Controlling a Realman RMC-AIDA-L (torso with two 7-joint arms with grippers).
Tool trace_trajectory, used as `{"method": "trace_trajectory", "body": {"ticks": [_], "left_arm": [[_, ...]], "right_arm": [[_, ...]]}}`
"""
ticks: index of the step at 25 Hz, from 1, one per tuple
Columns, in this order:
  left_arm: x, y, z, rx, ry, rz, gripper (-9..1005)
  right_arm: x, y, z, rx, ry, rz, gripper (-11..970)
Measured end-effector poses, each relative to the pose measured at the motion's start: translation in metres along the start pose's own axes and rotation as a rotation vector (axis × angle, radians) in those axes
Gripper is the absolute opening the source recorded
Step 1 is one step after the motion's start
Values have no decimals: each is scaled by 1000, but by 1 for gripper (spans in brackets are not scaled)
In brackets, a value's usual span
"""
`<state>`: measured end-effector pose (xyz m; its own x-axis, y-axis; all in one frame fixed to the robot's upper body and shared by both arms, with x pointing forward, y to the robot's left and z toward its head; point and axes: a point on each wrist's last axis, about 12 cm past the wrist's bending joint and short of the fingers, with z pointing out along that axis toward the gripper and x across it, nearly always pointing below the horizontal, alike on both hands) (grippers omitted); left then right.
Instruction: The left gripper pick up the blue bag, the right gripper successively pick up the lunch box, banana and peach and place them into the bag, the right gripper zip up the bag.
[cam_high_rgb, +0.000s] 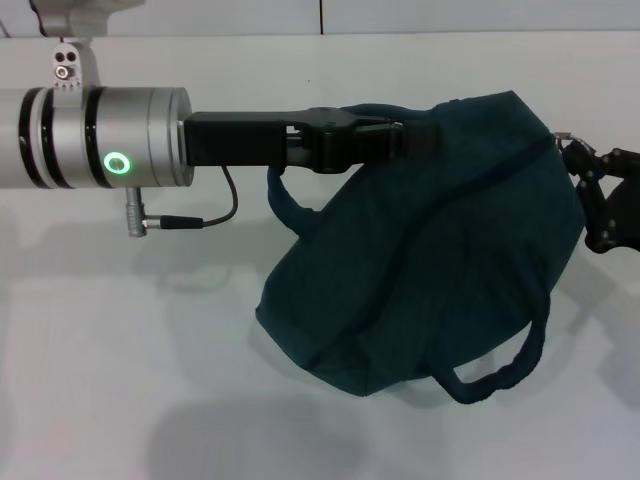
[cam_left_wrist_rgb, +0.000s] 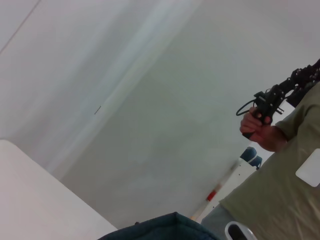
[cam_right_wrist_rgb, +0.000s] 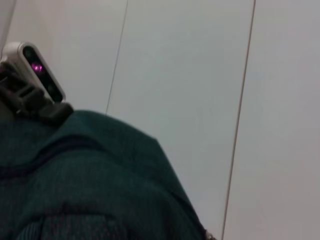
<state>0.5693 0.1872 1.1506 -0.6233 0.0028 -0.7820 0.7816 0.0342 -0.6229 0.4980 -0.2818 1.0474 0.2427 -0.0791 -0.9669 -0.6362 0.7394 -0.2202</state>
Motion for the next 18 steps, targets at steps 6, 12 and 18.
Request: {"method": "trace_trajectory", "body": {"ticks": [6,12,18], "left_arm": [[-1,0,-1,-4,-12,2,55],[-3,2,-2,-20,-46,0,55],[0,11,-8,-102,-79,-14,55]], "right_arm": [[0,5,4,-39,-4,0,28],[-1,0,3,3,-8,11,118],[1,-10,-6,80,10,9,357]]}}
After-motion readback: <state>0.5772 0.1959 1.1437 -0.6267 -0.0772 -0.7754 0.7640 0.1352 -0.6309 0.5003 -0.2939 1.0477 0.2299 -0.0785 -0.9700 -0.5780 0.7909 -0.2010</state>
